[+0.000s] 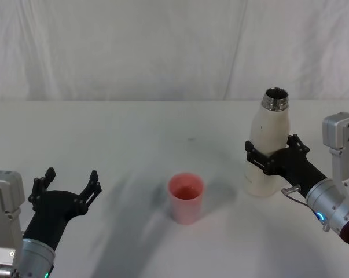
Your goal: Grasp the thermos with one hand and pour water into the cup lid.
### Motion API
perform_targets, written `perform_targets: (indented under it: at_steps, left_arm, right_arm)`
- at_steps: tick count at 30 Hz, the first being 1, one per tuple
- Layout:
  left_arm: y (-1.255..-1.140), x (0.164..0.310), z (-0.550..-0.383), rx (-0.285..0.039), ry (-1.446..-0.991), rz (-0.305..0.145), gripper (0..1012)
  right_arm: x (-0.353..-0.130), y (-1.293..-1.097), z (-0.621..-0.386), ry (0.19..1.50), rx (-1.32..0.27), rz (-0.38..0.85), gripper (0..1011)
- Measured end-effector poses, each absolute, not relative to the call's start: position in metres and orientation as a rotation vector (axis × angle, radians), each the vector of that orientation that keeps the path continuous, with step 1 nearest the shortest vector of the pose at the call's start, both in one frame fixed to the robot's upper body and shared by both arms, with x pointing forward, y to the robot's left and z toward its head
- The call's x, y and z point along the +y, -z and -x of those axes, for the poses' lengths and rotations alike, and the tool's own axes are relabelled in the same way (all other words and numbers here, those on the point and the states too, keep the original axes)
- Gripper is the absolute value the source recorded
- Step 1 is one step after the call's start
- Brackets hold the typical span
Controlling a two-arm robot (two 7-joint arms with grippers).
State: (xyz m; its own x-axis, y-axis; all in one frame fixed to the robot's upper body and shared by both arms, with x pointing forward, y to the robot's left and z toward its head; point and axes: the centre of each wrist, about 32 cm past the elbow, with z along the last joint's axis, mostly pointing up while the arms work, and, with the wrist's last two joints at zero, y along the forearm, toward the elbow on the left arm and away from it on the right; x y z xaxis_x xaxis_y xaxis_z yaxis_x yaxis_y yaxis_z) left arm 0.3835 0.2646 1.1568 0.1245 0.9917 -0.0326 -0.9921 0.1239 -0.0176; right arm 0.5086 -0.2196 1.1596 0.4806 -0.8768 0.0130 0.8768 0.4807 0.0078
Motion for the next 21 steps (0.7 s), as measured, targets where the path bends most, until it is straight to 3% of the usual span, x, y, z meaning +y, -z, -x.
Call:
perform_targets:
  at_steps: [4, 21]
  left_arm:
    - [-1.1568, 0.2645, -0.3835, 0.014, -1.446, 0.038, 1001]
    - [-1.1568, 0.2645, -0.3835, 0.014, -1.446, 0.038, 1001]
  right_arm:
    - [-0.2196, -1.1598, -0.5088, 1.07, -0.016, -0.001, 1001]
    - [-0.2197, -1.1594, -0.5087, 1.07, -0.016, 0.0, 1001]
